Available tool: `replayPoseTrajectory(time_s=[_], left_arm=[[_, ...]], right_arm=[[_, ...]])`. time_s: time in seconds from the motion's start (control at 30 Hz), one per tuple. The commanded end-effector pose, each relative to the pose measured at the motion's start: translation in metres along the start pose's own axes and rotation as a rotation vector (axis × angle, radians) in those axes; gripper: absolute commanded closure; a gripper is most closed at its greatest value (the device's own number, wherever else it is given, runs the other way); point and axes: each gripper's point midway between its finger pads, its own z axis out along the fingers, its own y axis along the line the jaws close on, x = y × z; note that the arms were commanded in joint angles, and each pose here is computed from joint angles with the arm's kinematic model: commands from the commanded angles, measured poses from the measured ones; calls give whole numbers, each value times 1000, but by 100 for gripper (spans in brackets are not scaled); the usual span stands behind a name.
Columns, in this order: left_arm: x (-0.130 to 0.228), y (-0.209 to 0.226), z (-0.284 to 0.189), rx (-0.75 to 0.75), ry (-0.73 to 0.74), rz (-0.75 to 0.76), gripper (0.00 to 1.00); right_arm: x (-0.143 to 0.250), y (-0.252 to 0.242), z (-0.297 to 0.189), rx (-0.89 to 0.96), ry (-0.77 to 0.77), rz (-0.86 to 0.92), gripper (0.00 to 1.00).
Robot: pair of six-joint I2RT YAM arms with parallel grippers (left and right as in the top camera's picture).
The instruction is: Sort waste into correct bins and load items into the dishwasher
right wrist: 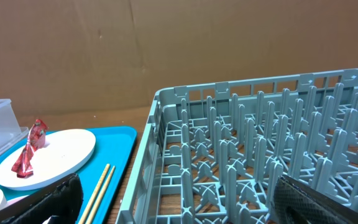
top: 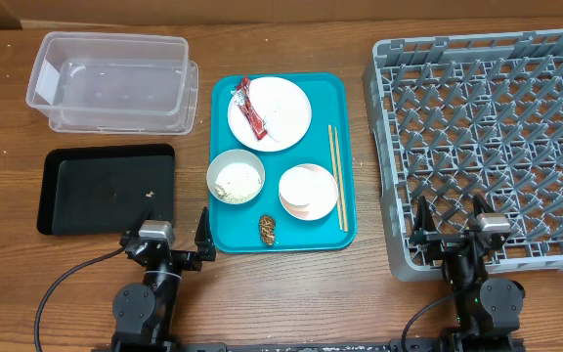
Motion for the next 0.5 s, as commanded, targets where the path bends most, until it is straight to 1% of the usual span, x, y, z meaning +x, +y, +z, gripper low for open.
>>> replayPoseTrajectory(time_s=[0.0,0.17,0.3,0.4,0.47], left_arm=[[0,0,0,-1,-8,16,0],[-1,-1,0,7,-9,10,0],[-1,-1,0,6,-9,-35,0],[0,-1,0,4,-6,-35,0],[0,-1,0,3,-6,-71,0]], right_arm=[[2,0,0,0,-1,-7,0],[2,0,0,0,-1,-7,0],[2,0,0,0,-1,-7,0],[2,0,0,0,-1,-7,0],[2,0,0,0,-1,-8,0]])
